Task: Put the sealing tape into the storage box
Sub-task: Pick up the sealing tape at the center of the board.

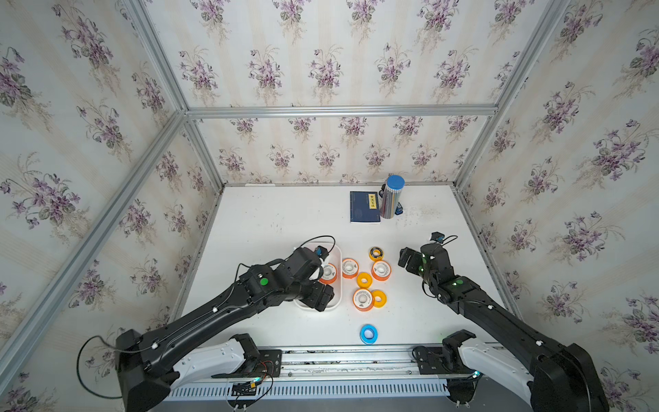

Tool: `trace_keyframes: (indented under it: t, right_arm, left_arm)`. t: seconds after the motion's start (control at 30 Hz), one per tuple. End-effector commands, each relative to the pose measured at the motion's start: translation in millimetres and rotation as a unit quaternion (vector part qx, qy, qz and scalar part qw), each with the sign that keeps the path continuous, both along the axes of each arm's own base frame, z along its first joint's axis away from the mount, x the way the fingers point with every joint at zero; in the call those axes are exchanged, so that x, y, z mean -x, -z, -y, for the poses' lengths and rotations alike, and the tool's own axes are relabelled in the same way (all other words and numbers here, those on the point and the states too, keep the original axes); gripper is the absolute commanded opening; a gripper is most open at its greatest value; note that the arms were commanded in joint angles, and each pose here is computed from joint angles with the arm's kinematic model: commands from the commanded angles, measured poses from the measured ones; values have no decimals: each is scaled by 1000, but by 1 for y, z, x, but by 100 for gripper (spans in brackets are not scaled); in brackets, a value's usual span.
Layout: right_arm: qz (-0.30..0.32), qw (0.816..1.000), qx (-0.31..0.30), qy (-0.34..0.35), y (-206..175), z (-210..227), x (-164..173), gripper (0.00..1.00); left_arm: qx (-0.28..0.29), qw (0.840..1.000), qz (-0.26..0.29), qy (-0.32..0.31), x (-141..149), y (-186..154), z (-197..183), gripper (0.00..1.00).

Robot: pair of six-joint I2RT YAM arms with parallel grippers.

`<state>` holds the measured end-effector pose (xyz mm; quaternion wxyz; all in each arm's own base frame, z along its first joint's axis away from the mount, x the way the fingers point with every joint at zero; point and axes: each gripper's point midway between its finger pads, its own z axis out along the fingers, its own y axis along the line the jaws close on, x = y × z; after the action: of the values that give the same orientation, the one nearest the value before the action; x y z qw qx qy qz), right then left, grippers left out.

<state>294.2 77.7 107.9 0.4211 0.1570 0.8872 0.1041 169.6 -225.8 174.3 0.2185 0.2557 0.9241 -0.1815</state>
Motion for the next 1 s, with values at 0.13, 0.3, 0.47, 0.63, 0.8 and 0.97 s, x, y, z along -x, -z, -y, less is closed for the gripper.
trace_keyframes:
  t: [0.13,0.3,0.47,0.63,0.8,0.97]
  right_arm:
    - [10,999,-8,30,8,6,-3,100]
    - [6,1000,-7,27,13,5,-3,100]
    - [7,1000,-9,24,13,4,-3,100]
    - [1,1000,-6,22,16,4,-4,100]
    - [-3,1000,-5,20,17,3,-4,100]
    - [-7,1000,-3,17,19,2,-5,100]
  left_arm:
    - [-36,997,7,62,-10,12,71,93]
    - [-97,990,-23,98,-13,45,106,96]
    - [-124,983,-43,128,-13,71,128,100]
    - [-142,980,-50,126,-21,90,138,100]
    - [-161,978,-67,117,-25,113,141,100]
    - [-166,977,-78,111,-29,125,140,99]
